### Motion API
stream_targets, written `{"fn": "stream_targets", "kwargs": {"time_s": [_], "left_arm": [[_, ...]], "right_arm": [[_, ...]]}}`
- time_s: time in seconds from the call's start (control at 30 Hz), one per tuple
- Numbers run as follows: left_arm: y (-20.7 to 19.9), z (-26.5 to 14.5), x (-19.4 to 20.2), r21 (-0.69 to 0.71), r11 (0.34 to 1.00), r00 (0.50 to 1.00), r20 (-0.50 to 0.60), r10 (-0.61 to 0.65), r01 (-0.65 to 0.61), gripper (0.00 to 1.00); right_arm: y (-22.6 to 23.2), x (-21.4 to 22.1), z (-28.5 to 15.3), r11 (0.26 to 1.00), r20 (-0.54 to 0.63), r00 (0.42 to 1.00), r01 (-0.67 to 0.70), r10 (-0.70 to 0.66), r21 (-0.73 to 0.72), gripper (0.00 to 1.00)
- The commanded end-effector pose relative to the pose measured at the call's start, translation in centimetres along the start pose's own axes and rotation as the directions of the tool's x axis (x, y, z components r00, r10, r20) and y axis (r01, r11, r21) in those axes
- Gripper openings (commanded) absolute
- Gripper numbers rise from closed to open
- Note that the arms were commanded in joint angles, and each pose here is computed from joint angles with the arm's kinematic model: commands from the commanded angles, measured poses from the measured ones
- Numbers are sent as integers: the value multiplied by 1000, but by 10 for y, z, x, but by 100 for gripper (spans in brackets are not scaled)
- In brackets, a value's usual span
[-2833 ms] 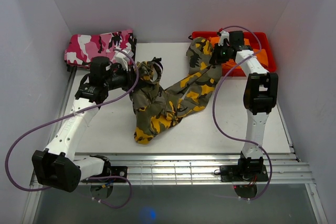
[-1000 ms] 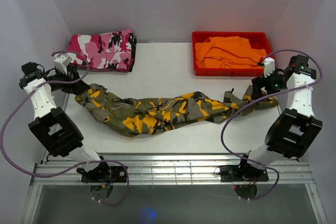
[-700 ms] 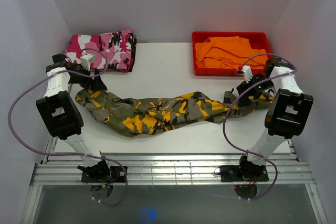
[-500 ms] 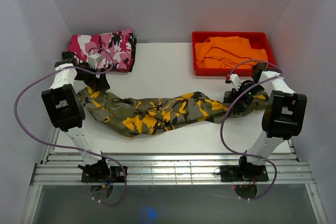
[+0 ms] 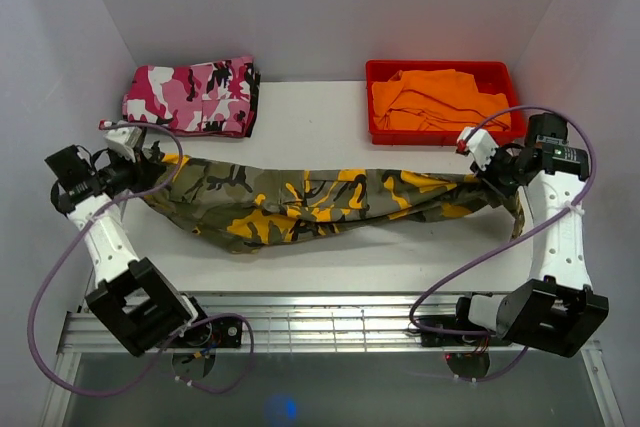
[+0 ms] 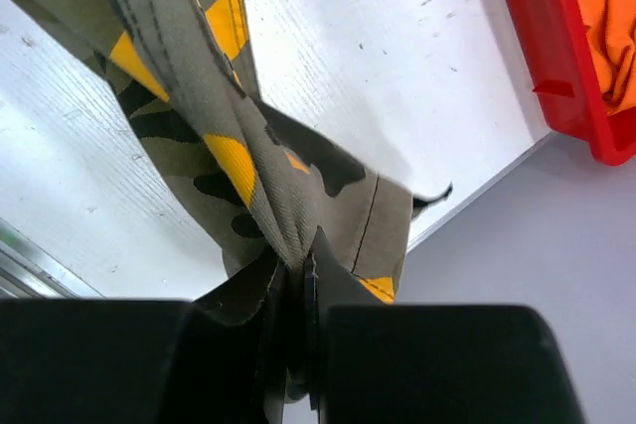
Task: Fold and stack the trousers
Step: Flatten the trousers out
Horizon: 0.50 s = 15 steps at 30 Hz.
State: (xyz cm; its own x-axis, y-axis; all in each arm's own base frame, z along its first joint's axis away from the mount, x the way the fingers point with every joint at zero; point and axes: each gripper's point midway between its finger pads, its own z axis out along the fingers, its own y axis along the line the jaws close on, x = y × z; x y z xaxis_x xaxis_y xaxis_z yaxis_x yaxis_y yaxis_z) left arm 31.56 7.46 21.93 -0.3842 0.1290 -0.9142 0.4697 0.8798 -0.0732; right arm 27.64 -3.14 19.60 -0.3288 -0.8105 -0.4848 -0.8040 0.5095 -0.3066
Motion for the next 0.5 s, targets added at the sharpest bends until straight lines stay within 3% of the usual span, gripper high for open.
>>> {"fn": "stream_targets", "kwargs": {"time_s": [0.0,0.1,0.2,0.27,0.33,0.37,0.4,0.47], "left_arm": [[7,-13,-50,-133,990,965,252,80,-48,0],[19,-15,-65,-200,978,942,315,114,-52,0],[49,-7,-78,-228,972,936,350,29,55,0],[77,11,-69,-248,960,943,330,-44,132,0],[100,34,-78,-306,943,949,314,-33,134,0],[107,31,-79,-346,928,948,316,-21,136,0],[114,50,-69,-344,928,957,288,-43,145,0],[131,60,-71,-397,906,964,261,-40,145,21]], "right_arm": [[-48,-14,6,998,33,999,-33,31,61,8],[-70,-33,29,998,46,997,-57,55,33,8],[-92,-47,66,998,48,997,-61,59,23,8],[-108,-63,85,999,59,997,-44,43,30,8],[-121,-63,131,996,11,997,-83,83,-24,8],[-119,-65,132,997,13,997,-76,77,-28,8],[-137,-68,149,996,-3,996,-84,84,-5,11],[-149,-78,160,992,-7,993,-122,122,12,36]]}}
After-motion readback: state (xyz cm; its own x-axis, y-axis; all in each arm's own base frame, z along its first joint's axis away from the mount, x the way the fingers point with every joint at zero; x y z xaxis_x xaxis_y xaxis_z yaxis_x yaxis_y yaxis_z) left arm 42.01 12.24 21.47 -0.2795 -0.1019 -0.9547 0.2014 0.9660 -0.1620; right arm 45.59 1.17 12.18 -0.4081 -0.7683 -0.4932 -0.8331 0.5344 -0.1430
